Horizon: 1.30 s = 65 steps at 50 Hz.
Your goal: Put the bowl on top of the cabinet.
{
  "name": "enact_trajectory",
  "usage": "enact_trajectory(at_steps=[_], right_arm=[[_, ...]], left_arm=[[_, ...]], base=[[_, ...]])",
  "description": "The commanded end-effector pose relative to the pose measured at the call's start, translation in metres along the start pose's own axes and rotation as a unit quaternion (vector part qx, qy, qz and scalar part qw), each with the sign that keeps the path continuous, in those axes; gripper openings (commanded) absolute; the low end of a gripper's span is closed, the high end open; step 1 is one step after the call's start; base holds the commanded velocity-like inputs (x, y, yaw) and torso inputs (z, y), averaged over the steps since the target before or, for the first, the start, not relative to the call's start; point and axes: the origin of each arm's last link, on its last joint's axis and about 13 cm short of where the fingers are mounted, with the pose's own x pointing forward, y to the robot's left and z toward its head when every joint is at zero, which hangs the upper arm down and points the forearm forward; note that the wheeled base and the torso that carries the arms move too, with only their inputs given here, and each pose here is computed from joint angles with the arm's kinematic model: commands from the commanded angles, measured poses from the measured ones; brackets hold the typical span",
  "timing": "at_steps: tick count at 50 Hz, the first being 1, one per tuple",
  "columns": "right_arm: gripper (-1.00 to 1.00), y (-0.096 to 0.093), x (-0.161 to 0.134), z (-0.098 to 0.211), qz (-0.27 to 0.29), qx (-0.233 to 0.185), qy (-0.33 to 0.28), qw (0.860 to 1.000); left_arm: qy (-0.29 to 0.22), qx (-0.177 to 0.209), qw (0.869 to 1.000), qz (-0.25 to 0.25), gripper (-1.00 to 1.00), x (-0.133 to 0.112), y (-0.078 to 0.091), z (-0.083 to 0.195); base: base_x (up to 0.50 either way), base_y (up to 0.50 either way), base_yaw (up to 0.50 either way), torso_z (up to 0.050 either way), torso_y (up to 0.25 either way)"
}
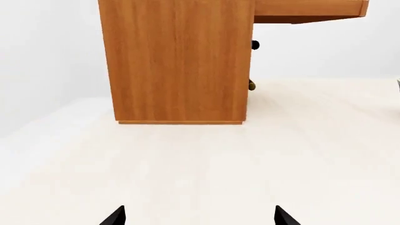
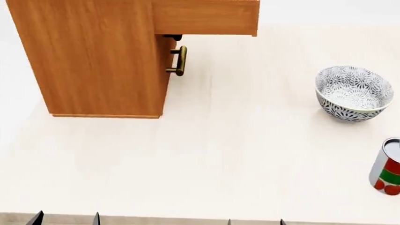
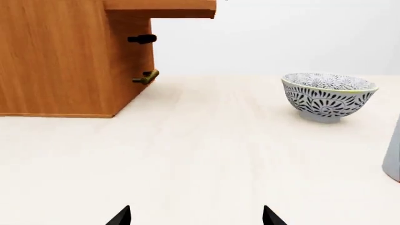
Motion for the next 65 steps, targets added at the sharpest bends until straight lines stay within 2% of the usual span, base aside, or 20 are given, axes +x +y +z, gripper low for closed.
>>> enact_trajectory(at_steps=[1,14,15,28,31,32,33,34,35,37,39,41,44,47,50,55,60,65], right_arm=[[1.0,0.0,0.0,0.0,0.001,0.0,0.0,1.0],[1.0,0.0,-0.001,0.0,-0.002,0.007,-0.004,1.0],[1.0,-0.001,-0.001,0.001,-0.003,0.022,-0.007,1.0],[1.0,0.0,0.0,-0.001,0.003,0.014,0.004,1.0],[1.0,0.001,-0.001,0.0,0.003,0.006,0.01,1.0],[1.0,0.002,0.0,-0.001,0.005,0.01,0.027,1.0],[1.0,0.002,0.0,0.0,0.005,0.01,0.027,1.0],[1.0,0.001,0.001,0.004,-0.004,0.019,0.037,0.999],[1.0,0.001,0.002,0.01,-0.008,0.011,0.032,0.999],[1.0,0.002,0.002,0.036,-0.005,0.012,0.026,1.0],[1.0,0.003,0.0,0.07,0.003,-0.008,0.005,1.0],[1.0,0.003,-0.005,0.121,0.006,-0.012,-0.036,0.999],[1.0,0.005,-0.018,0.161,0.009,-0.03,-0.077,0.997],[1.0,0.007,-0.023,0.168,0.008,-0.027,-0.081,0.996],[1.0,0.012,-0.031,0.156,0.019,-0.034,-0.078,0.996],[1.0,0.01,-0.027,0.145,0.012,-0.017,-0.067,0.998],[1.0,0.013,-0.02,0.139,0.02,-0.039,-0.059,0.997],[1.0,0.015,-0.018,0.14,0.027,-0.034,-0.061,0.997]], left_arm=[[0.0,0.0,1.0,0.0,1.0,0.0,0.0,0.0],[0.0,0.0,1.0,0.0,1.0,0.0,0.0,0.0],[0.0,0.0,1.0,0.0,1.0,0.0,0.0,0.0],[0.001,0.002,1.0,-0.001,1.0,0.0,0.0,0.0],[0.004,0.014,1.0,0.012,1.0,0.002,-0.001,0.0],[0.002,0.041,0.999,0.029,1.0,0.003,-0.001,0.0],[0.002,0.041,0.999,0.029,1.0,0.003,-0.001,0.0],[0.021,0.037,0.999,0.019,1.0,0.005,-0.003,0.002],[0.049,0.021,0.998,0.022,1.0,0.006,-0.004,0.008],[0.038,0.019,0.999,0.021,1.0,0.006,-0.007,0.037],[0.016,0.008,1.0,0.013,1.0,0.004,-0.009,0.071],[-0.017,-0.002,1.0,0.005,1.0,-0.006,-0.01,0.118],[-0.077,0.01,0.997,0.009,1.0,-0.02,-0.011,0.152],[-0.072,0.005,0.997,0.004,1.0,-0.024,-0.014,0.153],[-0.07,0.017,0.997,-0.003,1.0,-0.03,-0.018,0.146],[-0.063,0.022,0.998,0.011,1.0,-0.024,-0.016,0.14],[-0.058,0.025,0.998,0.016,1.0,-0.02,-0.016,0.137],[-0.059,0.023,0.998,0.009,1.0,-0.021,-0.018,0.137]], base=[[0.0,0.5,0.0,0.0,0.0],[0.0,0.5,0.0,0.0,0.0],[0.0,0.07,0.0,0.0,0.0],[0.0,0.0,0.0,0.0,0.0],[0.0,0.0,0.0,0.0,0.0],[0.0,0.0,0.0,0.0,0.0],[0.0,0.0,0.0,0.0,0.0],[0.0,0.0,0.0,0.0,0.0],[0.0,0.0,0.0,0.0,0.0],[0.0,0.0,0.0,0.0,0.0],[0.0,0.0,0.0,0.0,0.0],[0.0,0.0,0.0,0.0,0.0],[0.0,0.0,0.0,0.0,0.0],[0.0,0.0,0.0,0.0,0.0],[0.0,0.0,0.0,0.0,0.0],[0.0,0.0,0.0,0.0,0.0],[0.17,0.0,0.0,0.0,0.0],[0.5,0.0,0.0,0.0,0.0]])
